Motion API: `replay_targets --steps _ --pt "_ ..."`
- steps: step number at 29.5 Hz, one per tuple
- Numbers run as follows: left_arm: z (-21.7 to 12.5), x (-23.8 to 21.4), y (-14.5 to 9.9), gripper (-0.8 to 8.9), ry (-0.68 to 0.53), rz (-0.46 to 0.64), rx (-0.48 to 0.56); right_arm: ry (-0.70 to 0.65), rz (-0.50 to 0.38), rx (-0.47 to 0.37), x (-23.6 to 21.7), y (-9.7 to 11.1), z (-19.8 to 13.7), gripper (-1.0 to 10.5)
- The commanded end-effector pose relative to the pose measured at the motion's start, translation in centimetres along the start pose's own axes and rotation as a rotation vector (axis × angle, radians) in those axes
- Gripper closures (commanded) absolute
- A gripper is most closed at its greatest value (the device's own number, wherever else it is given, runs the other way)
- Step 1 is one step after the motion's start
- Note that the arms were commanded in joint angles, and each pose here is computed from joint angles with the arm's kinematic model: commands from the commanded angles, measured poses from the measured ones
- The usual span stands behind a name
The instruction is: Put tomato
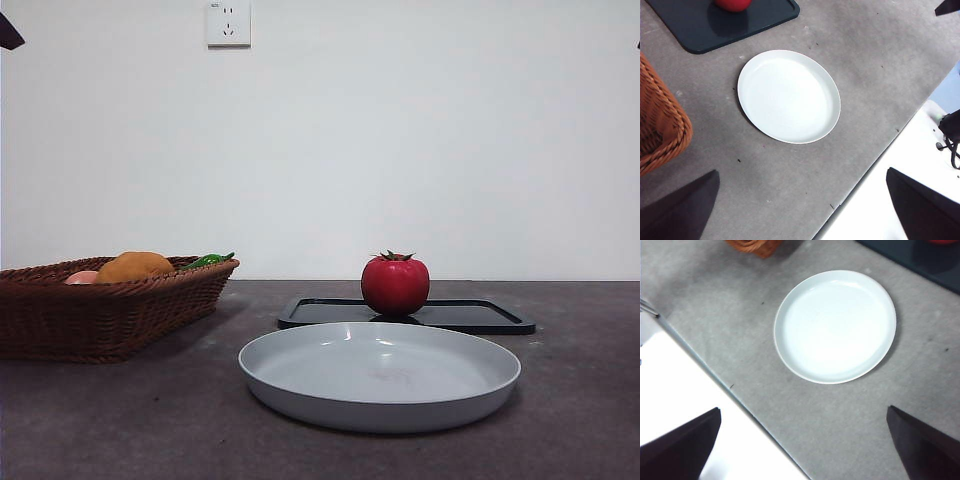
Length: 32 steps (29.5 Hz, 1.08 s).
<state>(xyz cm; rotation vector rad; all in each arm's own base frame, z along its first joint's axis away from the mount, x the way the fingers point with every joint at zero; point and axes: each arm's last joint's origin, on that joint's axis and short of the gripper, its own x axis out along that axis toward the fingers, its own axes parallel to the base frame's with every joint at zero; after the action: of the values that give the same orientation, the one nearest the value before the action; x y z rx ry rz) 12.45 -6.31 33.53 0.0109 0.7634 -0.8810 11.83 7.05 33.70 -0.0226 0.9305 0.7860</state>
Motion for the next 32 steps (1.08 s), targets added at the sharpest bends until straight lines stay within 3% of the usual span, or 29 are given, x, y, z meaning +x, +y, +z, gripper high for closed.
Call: replay_targets --steps 1,15,17,28,32 --pt "0.37 -0.19 -0.14 2.82 -0.013 -0.007 0.014 -0.014 0.008 0.004 -0.10 0.14 0.12 3.9" --pt "0.37 -0.19 -0.14 2.84 -0.013 -0.007 0.014 -0.054 0.009 -0.013 -0.12 0.15 0.53 3.9" --pt "0.37 -0.19 -0.14 2.98 -0.013 -0.007 0.014 -0.054 0.008 -0.013 -0.12 0.15 0.53 4.4" --pt "0.37 -0.19 -0.14 7.99 -0.013 -0.007 0.014 -0.074 0.006 -0.022 -0.13 0.15 0.73 9.3" --pt "0.38 -0.19 -0.14 8.06 -0.013 -0.007 0.015 -0.102 0.006 -0.034 -0.15 0.16 1.01 9.4"
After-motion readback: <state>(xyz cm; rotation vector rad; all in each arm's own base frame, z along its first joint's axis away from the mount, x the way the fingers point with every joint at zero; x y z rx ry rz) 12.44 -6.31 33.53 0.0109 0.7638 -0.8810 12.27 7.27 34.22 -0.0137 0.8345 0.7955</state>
